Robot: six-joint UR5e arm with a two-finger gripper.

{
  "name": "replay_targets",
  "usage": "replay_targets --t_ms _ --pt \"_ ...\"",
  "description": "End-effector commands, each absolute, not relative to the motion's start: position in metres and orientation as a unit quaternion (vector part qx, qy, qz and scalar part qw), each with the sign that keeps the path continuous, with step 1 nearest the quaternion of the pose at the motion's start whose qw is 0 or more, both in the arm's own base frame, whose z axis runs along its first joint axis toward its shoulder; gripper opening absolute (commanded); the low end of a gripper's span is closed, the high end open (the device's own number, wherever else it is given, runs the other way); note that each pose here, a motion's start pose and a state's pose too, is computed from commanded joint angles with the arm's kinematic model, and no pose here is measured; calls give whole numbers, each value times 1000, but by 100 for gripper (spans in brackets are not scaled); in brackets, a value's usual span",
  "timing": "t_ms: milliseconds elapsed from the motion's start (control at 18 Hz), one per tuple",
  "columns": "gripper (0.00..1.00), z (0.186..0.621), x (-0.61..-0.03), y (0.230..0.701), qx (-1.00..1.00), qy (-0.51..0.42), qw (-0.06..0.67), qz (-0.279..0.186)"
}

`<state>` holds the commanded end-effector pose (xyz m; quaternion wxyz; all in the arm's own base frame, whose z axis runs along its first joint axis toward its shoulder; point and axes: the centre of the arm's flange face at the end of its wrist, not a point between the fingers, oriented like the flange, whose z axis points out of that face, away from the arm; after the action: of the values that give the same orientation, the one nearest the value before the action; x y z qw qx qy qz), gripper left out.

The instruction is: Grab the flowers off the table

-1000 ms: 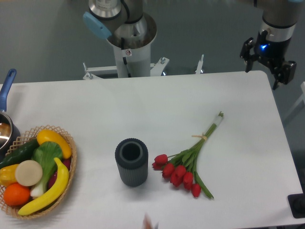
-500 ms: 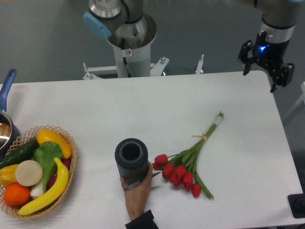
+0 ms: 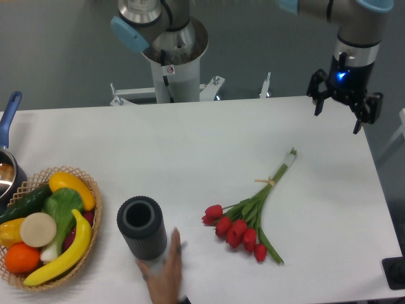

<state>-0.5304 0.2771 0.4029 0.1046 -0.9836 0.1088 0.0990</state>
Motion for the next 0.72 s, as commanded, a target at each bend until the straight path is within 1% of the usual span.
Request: replay_targets --t_ms 111,333,500,556,611,722 --pt "100 396 -525 284 -985 95 108 90" --pt "100 387 -521 302 -986 44 145 65" --pt "100 374 -515 321 -988 28 147 47" --pt "100 373 -513 330 -987 -4 152 47" --pt "100 368 -515 338 -986 -17 156 53" --pt "100 364 -513 351 -985 -16 162 63"
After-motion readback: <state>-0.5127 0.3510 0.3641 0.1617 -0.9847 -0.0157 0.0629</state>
